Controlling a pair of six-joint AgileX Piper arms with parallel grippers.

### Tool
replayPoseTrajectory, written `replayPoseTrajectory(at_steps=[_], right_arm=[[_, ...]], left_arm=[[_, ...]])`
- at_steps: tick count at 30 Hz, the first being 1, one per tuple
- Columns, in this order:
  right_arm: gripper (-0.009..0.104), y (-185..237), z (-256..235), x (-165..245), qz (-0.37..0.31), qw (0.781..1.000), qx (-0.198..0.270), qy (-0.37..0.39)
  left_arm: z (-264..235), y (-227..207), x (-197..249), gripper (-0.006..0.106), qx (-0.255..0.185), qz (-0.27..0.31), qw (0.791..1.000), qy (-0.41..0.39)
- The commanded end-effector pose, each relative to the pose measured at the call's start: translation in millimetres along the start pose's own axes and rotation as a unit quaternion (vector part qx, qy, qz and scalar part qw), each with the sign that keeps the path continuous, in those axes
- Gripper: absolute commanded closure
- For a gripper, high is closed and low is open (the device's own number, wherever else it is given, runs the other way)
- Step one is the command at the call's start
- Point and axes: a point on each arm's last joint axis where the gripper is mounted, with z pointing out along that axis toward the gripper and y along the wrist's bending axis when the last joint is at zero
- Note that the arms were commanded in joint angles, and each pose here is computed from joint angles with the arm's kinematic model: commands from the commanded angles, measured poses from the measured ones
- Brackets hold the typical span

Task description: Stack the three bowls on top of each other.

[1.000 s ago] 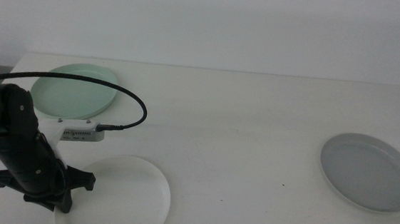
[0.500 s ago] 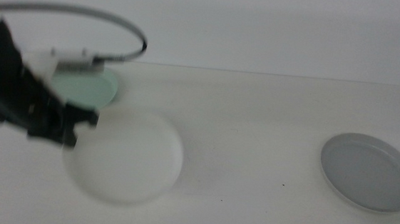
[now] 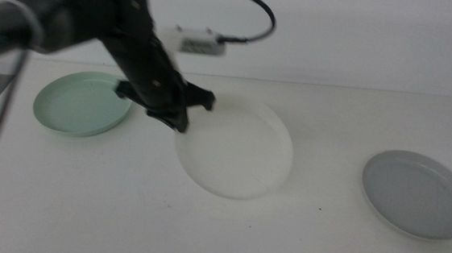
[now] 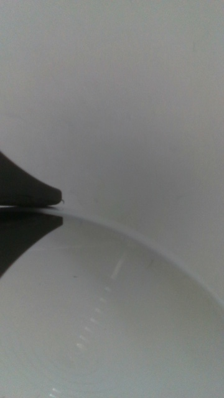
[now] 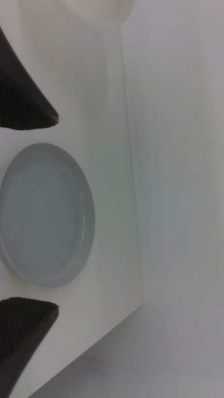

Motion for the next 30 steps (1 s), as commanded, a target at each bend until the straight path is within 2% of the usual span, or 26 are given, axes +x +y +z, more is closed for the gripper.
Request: replayPoseTrajectory(at_steps=[1,7,14,19,21,23,27,28,30], right_arm=[[0.002,-0.5,-0.2,-0.5,-0.003,1.000,0.004,-0.007],[0.002,-0.5,-0.2,-0.5,-0.003,1.000,0.004,-0.007],[0.002,-0.5,-0.2,-0.5,-0.003,1.000,0.004,-0.007],[0.002,-0.5,-0.2,-0.5,-0.003,1.000,0.004,-0.007],[0.002,-0.5,-0.2,-0.5,-0.003,1.000,0.004,-0.007],[0.002,-0.5,-0.2,-0.5,-0.003,1.000,0.004,-0.007],[0.002,-0.5,-0.2,-0.5,-0.003,1.000,0.004,-0.007],[0.002,-0.5,-0.2,-0.5,-0.003,1.000,0.004,-0.007],[0.002,-0.5,-0.2,-0.5,-0.003,1.000,0.004,-0.007]], left_arm=[[19.9,-5.0,-7.1,0.102,0.006,-0.006,1.000,0.006],[59.5,-2.1,-9.6,0.102,0.012,-0.015,1.000,0.018],[80.8,-0.9,-9.5,0.102,0.028,-0.030,0.999,0.024],[83.6,-1.9,-9.7,0.092,0.037,-0.015,0.999,0.023],[83.6,-1.9,-9.4,0.083,0.037,-0.014,0.999,0.025],[83.6,-1.3,-9.1,0.068,0.034,-0.007,0.999,0.026],[75.1,0.9,-9.1,0.032,0.032,0.026,0.999,0.027],[67.3,3.8,-9.7,0.020,0.031,0.027,0.999,0.024],[43.7,10.5,-12.4,0.007,0.022,0.029,0.999,0.006]])
